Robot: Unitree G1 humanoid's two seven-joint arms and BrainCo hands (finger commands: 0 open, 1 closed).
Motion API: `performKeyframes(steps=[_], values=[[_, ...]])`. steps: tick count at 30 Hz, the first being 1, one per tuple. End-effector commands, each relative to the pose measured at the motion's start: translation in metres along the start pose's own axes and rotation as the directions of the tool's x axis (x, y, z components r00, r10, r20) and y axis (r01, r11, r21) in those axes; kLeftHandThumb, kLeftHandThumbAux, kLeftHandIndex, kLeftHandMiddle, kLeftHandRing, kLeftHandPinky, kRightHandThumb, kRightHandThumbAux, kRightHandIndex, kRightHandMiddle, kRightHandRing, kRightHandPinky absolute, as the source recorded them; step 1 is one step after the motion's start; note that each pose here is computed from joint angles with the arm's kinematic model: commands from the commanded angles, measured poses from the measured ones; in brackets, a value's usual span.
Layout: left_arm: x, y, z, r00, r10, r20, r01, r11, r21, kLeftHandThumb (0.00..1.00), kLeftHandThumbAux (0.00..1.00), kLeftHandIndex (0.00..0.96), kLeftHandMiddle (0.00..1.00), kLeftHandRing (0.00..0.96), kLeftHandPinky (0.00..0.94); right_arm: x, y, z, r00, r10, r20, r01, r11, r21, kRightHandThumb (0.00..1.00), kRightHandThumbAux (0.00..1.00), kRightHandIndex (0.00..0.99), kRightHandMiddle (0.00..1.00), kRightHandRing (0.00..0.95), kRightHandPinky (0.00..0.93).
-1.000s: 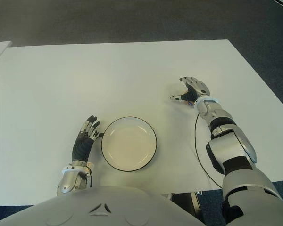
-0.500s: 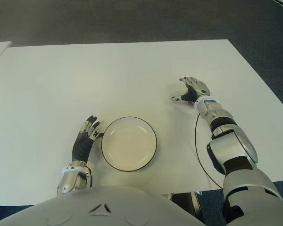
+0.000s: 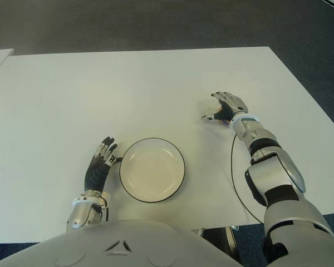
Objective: Put the apples into the plate.
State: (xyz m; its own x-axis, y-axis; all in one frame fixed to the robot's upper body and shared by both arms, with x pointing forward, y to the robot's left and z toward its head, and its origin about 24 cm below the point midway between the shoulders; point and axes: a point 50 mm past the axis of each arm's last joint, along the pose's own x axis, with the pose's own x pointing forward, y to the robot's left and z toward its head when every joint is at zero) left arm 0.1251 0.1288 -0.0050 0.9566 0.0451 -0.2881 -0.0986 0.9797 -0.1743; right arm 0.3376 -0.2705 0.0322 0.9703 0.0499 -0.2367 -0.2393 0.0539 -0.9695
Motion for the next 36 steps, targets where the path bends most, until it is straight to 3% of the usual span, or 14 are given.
performKeyframes(steps=[1, 26, 36], values=[[-0.0045, 0.0064, -0.0116, 0.997, 0.013, -0.074, -0.013, 1.0, 0.01, 0.202, 0.632, 0.007, 0.07, 0.103, 0.142, -0.014, 0.0242, -0.0159, 0.992, 0.109, -0.063, -0.111, 0.994, -0.023, 0.308, 0.457, 0.0, 0.0, 0.0, 0.047], [-0.0041, 0.008, -0.0122, 0.997, 0.016, -0.078, -0.016, 1.0, 0.003, 0.234, 0.618, 0.005, 0.069, 0.102, 0.145, -0.0156, 0.0268, -0.0176, 0.988, 0.135, -0.075, -0.134, 0.991, 0.024, 0.309, 0.415, 0.0, 0.0, 0.0, 0.059], [-0.004, 0.0086, -0.0123, 0.997, 0.015, -0.078, -0.015, 1.0, 0.002, 0.225, 0.628, 0.012, 0.093, 0.125, 0.155, -0.016, 0.0257, -0.0186, 0.989, 0.129, -0.07, -0.129, 0.992, 0.007, 0.339, 0.411, 0.0, 0.004, 0.029, 0.123]])
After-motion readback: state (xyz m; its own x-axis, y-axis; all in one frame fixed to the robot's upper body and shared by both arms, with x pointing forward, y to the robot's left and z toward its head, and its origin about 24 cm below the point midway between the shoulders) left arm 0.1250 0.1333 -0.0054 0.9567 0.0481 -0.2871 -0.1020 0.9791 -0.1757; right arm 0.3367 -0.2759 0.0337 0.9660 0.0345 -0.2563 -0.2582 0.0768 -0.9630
